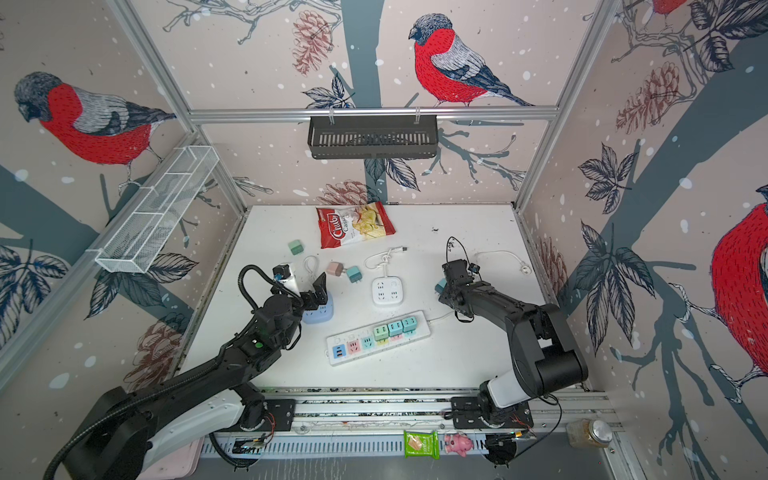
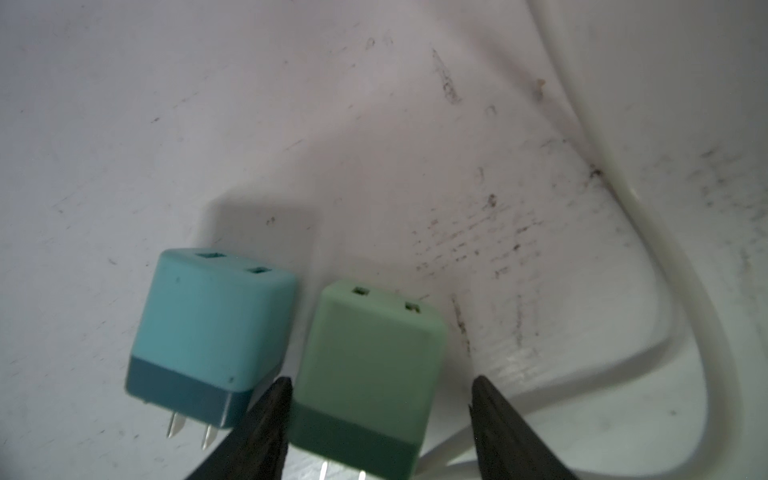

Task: Insert the plug
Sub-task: 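Reach the right gripper down to the teal and green adapters near the cable, then close the right gripper on the light green adapter and lift it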

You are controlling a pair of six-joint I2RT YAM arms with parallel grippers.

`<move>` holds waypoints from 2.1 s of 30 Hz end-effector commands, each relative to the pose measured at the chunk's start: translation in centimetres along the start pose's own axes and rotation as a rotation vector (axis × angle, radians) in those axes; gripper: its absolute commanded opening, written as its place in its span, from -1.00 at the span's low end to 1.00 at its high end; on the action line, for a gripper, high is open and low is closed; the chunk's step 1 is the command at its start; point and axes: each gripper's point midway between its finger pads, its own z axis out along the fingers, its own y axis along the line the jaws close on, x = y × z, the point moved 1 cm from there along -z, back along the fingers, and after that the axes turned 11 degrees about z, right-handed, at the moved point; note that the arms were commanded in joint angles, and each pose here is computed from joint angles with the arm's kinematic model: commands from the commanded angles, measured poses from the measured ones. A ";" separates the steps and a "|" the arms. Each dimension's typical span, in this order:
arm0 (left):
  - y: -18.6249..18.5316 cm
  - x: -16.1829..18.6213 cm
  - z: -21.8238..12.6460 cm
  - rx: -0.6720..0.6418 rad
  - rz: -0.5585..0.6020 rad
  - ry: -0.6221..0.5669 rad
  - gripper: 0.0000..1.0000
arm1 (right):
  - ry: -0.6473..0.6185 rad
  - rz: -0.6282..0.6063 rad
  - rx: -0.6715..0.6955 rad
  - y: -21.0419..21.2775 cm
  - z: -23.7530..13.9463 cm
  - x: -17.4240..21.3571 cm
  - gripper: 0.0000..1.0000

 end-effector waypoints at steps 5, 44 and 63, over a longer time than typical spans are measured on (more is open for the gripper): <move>0.1 -1.4 -0.2 -0.002 -0.027 -0.054 0.94 | 0.036 -0.029 0.034 0.1 1.2 0.5 0.26; -0.1 -1.2 0.0 0.001 -0.018 -0.044 0.94 | -0.019 -0.105 0.090 1.4 0.4 1.4 0.20; -1.1 -1.3 0.3 0.051 -0.067 -0.002 0.95 | -0.198 -0.092 -0.032 3.4 -4.3 -2.4 -0.45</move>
